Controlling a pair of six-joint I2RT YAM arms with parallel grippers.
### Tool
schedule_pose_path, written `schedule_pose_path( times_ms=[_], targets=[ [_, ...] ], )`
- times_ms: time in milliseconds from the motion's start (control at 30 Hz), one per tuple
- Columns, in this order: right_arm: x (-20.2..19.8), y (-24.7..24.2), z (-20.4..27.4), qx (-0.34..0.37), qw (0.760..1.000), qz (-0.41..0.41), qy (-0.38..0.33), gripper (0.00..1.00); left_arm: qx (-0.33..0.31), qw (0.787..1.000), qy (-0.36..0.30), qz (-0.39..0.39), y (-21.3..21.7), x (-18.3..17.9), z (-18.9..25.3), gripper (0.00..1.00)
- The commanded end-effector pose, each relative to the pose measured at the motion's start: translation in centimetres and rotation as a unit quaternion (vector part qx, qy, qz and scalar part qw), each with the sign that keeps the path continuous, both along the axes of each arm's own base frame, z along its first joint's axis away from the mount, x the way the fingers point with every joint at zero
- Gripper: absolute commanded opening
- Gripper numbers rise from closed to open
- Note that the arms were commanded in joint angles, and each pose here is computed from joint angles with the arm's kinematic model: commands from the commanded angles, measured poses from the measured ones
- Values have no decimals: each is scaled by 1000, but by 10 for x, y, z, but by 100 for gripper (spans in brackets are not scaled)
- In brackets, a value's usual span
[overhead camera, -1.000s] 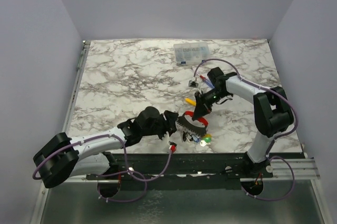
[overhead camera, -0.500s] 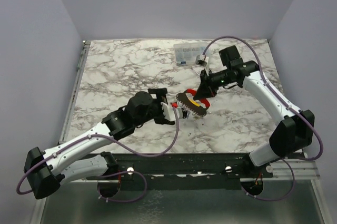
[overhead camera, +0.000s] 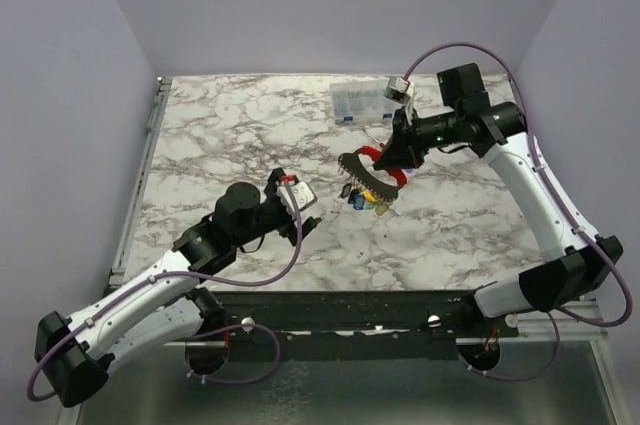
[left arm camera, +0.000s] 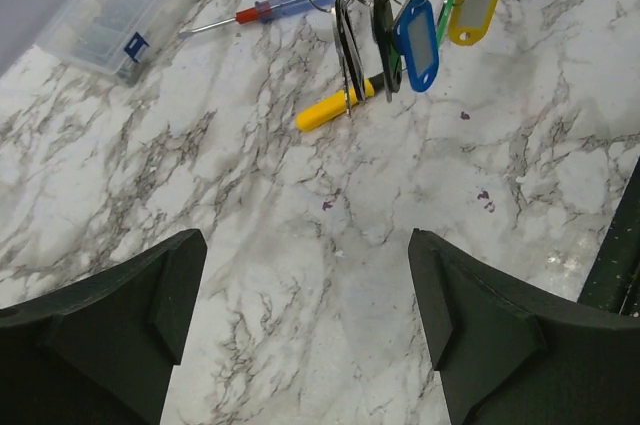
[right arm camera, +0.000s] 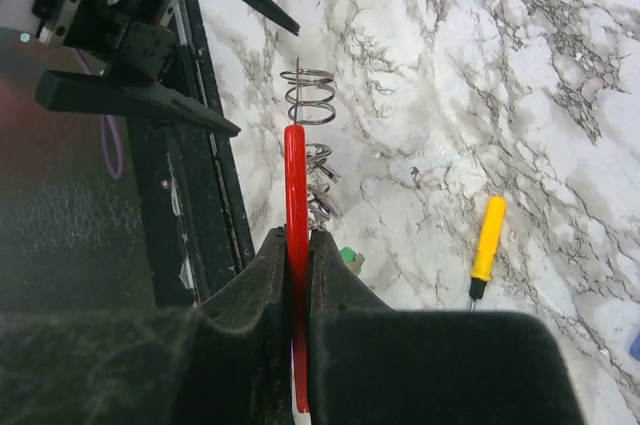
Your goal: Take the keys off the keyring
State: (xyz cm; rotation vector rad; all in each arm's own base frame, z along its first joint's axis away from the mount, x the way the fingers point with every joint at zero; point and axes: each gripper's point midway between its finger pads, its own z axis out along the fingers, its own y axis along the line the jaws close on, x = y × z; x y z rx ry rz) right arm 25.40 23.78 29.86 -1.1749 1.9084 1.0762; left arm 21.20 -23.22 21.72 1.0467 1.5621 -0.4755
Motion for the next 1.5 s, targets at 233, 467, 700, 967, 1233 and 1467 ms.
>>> schedule_pose_path(
  times_ms=[233, 467, 700, 967, 1233, 1467],
  targets=[
    [-34, -5, 23, -3, 999, 44, -23, 1, -116, 990, -14, -74, -50, -11, 24, 73],
    [-44, 0, 27, -5, 998, 50, -27, 1, -120, 988, -25, -91, -65, -13, 19, 69],
    [-54, 8, 31, 3, 998, 55, -29, 1, -127, 987, -28, -99, -79, -10, 22, 66],
    [-59, 10, 34, 6, 998, 59, -31, 1, -135, 987, -28, -88, -86, -3, 22, 62],
    [-62, 9, 35, 5, 998, 55, -26, 1, -138, 986, -41, -87, -87, 0, 31, 31],
    [-53, 10, 34, -1, 999, 30, -21, 1, -125, 986, -50, -100, -83, -6, 31, 9]
  ],
)
